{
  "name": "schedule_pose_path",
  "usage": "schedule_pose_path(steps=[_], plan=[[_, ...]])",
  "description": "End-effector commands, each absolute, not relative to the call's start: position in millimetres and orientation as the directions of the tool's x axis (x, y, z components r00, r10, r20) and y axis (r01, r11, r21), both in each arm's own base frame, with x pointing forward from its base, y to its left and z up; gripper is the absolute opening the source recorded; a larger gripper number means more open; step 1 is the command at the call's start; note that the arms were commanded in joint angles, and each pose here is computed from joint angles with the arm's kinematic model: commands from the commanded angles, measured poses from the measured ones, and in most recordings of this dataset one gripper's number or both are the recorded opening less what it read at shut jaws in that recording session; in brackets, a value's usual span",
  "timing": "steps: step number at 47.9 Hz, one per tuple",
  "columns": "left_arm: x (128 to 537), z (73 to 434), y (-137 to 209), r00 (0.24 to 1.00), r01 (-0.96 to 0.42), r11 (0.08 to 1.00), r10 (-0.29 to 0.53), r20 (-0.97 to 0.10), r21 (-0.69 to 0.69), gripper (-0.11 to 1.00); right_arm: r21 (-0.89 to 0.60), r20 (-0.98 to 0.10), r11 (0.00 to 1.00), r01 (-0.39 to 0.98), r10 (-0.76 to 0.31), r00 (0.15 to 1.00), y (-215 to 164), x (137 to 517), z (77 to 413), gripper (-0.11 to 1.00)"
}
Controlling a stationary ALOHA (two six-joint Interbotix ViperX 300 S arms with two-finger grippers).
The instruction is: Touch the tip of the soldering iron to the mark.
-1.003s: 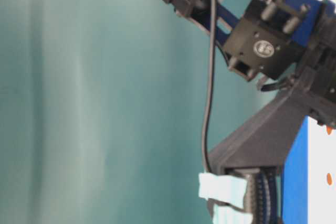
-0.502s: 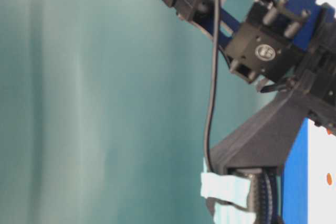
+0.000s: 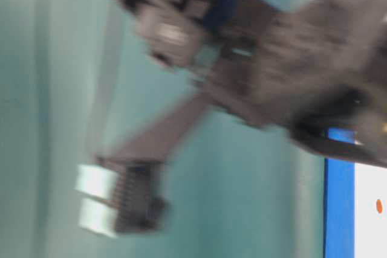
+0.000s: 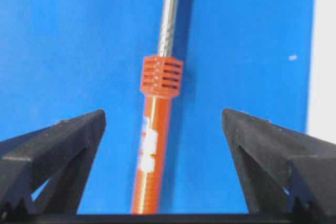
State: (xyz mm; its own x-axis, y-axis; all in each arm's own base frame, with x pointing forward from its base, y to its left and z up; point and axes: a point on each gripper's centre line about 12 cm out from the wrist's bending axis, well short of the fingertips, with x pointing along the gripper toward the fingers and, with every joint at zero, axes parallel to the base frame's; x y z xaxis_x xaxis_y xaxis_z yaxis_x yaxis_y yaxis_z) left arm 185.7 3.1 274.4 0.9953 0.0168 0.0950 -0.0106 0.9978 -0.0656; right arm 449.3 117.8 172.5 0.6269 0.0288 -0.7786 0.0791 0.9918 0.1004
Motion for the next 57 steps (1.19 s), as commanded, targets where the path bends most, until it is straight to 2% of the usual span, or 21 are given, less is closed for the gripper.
schedule_pose_path(steps=[1, 17, 23, 41, 47, 57], plan=[[187.3, 281.1, 3.4, 0.993, -0.01, 0.998, 0.018, 0.113, -0.066, 0.0, 0.118, -0.733, 0.991, 0.071, 0.038, 0.679, 118.3, 441.4, 216.1, 0.92], [187.3, 281.0, 3.4, 0.994, -0.01, 0.998, 0.018, 0.112, -0.066, 0.0, 0.107, -0.73, 0.99, 0.09, 0.017, 0.683, 108.6, 437.7, 225.2, 0.92], [187.4, 280.6, 3.3, 0.994, -0.01, 0.998, 0.017, 0.109, -0.064, 0.0, 0.086, -0.733, 0.988, 0.13, -0.026, 0.679, 87.1, 440.2, 226.2, 0.92], [187.4, 279.9, 3.7, 0.995, -0.013, 0.998, 0.019, 0.103, -0.066, 0.0, -0.004, -0.718, 0.964, 0.266, -0.188, 0.671, -12.8, 439.1, 233.2, 0.91], [187.5, 279.3, 3.4, 0.995, -0.011, 0.998, 0.018, 0.098, -0.066, 0.0, 0.0, -0.707, 0.959, 0.282, -0.2, 0.678, -25.3, 436.9, 233.8, 0.91], [187.5, 279.0, 3.4, 0.995, -0.012, 0.998, 0.018, 0.095, -0.066, 0.0, 0.007, -0.69, 0.961, 0.276, -0.195, 0.697, -24.6, 418.3, 245.1, 0.91]])
